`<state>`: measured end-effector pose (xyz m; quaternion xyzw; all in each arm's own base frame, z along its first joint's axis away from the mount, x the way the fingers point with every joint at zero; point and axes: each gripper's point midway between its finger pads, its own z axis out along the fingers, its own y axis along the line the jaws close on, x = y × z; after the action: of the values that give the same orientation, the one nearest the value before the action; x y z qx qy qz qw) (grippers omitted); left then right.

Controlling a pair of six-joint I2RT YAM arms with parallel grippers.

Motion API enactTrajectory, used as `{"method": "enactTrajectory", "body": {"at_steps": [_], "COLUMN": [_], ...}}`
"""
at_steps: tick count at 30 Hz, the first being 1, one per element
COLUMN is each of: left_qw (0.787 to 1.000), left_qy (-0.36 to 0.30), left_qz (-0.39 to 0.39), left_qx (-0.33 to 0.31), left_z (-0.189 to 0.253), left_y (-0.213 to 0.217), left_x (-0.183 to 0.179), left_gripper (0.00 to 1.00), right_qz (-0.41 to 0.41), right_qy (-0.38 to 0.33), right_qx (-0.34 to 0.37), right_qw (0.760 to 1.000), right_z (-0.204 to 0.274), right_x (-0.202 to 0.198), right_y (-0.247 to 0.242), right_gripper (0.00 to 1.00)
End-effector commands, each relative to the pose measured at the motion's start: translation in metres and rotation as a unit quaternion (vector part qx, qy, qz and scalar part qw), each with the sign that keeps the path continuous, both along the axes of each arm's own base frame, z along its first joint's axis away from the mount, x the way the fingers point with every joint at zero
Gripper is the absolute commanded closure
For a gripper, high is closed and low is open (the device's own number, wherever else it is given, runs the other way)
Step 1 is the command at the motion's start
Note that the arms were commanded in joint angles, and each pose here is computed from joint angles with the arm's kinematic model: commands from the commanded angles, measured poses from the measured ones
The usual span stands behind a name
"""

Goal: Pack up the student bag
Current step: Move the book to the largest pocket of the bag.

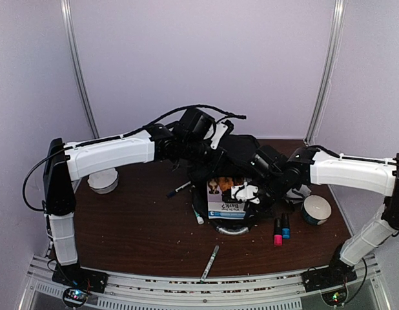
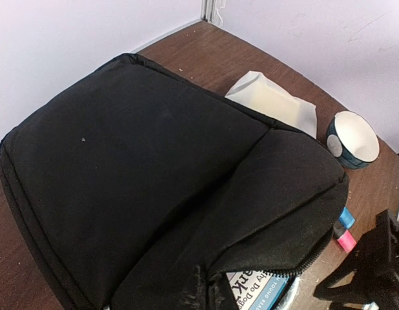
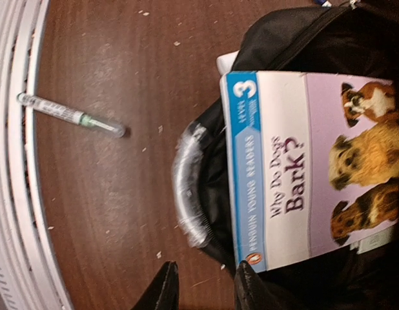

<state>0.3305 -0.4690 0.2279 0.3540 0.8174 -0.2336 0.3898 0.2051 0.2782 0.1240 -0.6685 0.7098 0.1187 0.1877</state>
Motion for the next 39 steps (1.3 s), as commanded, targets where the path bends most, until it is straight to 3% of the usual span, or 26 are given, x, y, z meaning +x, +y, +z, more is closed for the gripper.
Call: {"method": "enactTrajectory", "body": {"at_steps": [1, 5, 11, 23, 39], "left_qw": [0.995, 0.995, 0.995, 0.995, 0.995], "left_qy": [-0.043, -0.045, -0.043, -0.043, -0.028], "left_qz": [-0.008, -0.01, -0.01, -0.01, -0.017], "left_qx": [-0.095, -0.094, -0.09, -0.086, -0.093], "left_z": [0.072, 0.074, 0.074, 0.073, 0.069], "left_y": [-0.013, -0.014, -0.013, -0.01, -0.01], "left_x": [0.009, 0.009, 0.009, 0.007, 0.001], "left_gripper": [1.0, 1.0, 1.0, 1.0, 1.0], "right_qz": [-0.007, 0.024, 0.033, -0.015, -0.105], "right_qy": [-0.08, -0.079, -0.11, -0.17, -0.277], "right_qx": [-0.022, -0.028, -0.059, -0.101, -0.119], "right_qw": [0.997, 0.996, 0.992, 0.98, 0.948], "right_z": [-0.002, -0.013, -0.032, -0.047, -0.045], "right_x": [0.035, 0.034, 0.047, 0.087, 0.167], "right_y": [0.014, 0.026, 0.035, 0.037, 0.042], "right_gripper": [0.67, 0.56, 0.55, 0.62, 0.71]}}
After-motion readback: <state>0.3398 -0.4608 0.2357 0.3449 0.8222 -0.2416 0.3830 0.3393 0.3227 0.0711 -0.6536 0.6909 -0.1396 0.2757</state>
